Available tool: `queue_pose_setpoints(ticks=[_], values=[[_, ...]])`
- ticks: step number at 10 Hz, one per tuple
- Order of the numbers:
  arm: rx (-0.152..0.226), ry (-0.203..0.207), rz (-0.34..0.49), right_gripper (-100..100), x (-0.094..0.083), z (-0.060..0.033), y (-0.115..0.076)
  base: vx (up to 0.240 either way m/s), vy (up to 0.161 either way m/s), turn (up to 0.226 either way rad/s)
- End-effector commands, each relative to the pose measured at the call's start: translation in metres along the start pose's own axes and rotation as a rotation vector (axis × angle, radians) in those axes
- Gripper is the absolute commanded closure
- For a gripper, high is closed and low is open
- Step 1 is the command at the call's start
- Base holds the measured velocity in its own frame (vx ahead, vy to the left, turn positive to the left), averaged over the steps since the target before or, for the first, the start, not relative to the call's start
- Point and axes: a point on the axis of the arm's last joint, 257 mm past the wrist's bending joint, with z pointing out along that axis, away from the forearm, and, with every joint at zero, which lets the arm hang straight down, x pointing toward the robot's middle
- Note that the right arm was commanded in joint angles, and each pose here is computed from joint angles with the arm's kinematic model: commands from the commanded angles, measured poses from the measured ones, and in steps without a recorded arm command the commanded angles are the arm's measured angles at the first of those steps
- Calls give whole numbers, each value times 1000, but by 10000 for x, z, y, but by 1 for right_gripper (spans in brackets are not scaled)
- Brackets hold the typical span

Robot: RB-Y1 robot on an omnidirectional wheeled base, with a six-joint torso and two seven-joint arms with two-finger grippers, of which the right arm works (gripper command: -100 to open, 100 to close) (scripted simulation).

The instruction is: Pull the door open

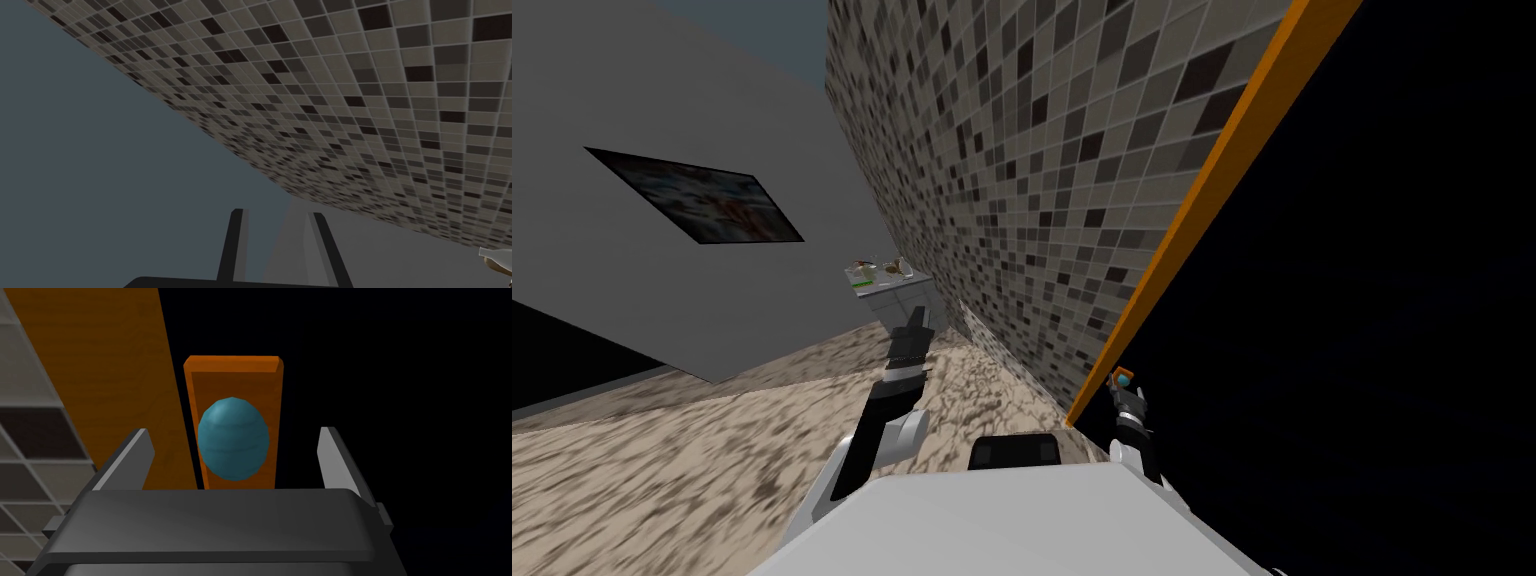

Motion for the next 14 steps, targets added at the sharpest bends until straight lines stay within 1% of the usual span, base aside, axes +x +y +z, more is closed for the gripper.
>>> queue_pose_setpoints(ticks=[1, 2, 3, 8, 11, 13, 14], values=[[-2, 0, 2, -100, 6, -7, 135, 126, 12, 0], [1, -5, -1, -100, -21, -13, 78, 41, 18, -25], [1, -5, -1, 100, -21, -13, 78, -17, 5, 19], [1, -5, -1, 100, -21, -13, 78, -6, -4, 1], [3, -4, 2, 100, -14, 10, 48, -185, -4, 142], [5, -4, 5, 100, -8, 30, 29, -213, 46, 149], [6, -3, 8, 100, -3, 45, 13, -238, -10, 243]])
